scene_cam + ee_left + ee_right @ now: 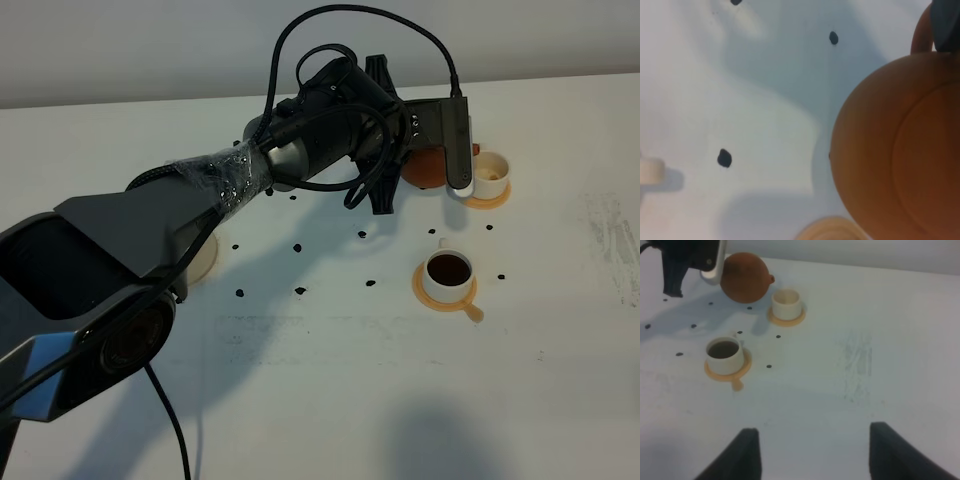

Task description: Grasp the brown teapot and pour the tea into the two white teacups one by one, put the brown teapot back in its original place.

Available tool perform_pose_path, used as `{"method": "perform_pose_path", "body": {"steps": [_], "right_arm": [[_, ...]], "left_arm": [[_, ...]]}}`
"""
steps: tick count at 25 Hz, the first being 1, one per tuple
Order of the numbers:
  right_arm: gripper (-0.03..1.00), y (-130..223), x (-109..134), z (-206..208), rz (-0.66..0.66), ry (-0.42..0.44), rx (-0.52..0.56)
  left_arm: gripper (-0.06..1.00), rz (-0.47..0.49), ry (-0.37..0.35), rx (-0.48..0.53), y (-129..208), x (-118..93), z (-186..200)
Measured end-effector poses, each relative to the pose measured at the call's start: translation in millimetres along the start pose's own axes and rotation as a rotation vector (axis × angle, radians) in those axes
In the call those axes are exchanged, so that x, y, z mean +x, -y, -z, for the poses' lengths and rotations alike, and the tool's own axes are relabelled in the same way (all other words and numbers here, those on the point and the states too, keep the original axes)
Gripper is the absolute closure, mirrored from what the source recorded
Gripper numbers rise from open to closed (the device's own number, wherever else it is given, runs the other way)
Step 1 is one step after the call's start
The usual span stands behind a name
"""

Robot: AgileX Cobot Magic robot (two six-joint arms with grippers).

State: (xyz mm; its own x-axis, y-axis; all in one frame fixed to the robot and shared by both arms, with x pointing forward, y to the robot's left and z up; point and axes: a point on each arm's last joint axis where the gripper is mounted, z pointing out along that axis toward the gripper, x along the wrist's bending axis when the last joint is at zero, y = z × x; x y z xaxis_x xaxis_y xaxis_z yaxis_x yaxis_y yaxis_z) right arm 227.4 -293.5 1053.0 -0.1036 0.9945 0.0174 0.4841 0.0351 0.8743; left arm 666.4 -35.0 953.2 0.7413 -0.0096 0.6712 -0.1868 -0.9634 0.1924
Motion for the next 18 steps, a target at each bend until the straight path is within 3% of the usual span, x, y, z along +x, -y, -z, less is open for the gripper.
{"method": "perform_pose_path", "body": {"steps": [11, 18], "right_arm": [[0.5, 0.0, 0.0, 0.0, 0.0, 0.0, 0.0], [0.5, 0.0, 0.0, 0.0, 0.0, 0.0, 0.0]], "left_arm": [[0.83, -0.021, -0.061, 0.044, 0.2, 3.8, 1.3], [0.83, -0.064, -0.086, 0.014, -12.8, 0.3, 4.0]]}}
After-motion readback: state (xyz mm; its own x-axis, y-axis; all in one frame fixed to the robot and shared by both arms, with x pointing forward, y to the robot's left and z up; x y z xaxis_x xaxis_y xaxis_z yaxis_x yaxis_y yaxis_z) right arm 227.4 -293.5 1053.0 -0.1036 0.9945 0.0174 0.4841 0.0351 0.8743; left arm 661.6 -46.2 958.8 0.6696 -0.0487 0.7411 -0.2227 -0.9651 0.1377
